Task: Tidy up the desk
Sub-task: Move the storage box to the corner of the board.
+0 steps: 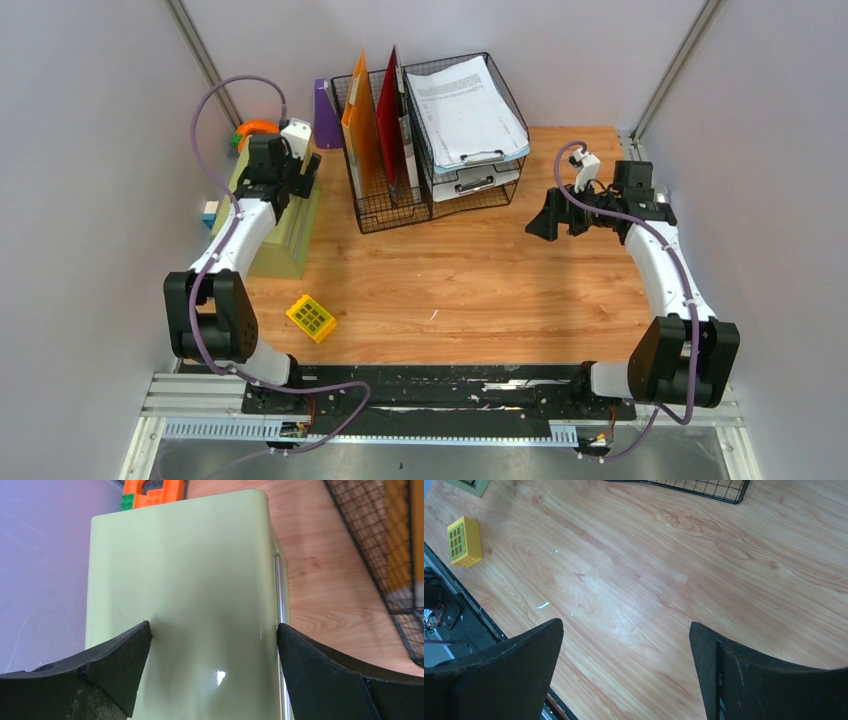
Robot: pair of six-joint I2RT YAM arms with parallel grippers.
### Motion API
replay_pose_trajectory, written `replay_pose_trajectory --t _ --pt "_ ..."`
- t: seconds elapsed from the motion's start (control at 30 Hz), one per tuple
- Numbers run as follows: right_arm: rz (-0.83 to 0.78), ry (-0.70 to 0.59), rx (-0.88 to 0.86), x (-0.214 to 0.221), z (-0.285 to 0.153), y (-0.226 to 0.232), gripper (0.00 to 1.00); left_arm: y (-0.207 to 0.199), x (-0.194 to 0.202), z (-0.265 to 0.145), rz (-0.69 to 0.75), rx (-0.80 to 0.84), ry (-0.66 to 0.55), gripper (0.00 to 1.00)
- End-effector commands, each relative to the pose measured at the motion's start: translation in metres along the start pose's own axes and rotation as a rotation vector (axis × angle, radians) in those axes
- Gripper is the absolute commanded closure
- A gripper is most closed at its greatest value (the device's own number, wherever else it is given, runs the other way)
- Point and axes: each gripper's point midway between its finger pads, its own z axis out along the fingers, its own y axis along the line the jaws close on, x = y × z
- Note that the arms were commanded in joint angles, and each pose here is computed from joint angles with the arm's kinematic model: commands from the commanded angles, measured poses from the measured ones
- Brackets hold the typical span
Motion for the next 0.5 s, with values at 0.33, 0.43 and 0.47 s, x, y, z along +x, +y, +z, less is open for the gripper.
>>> replay_pose_trajectory --t 0.33,0.43,0.47 --pt "-0.052 -0.126 0.104 -0.037 -0.013 -0.006 0.0 0.015 -0.04 -0.051 -0.145 0.107 -0.17 0.0" --pt "-0.077 -0.187 0.13 -0.061 -0.018 -0.008 0.0 -0.003 -0.062 -0.068 -0.2 0.224 -0.262 0.0" --pt "-0.084 -0.204 0.131 -0.07 -0.017 -0.011 0.0 -0.012 -0.07 -0.071 -0.236 0.28 -0.282 0.0"
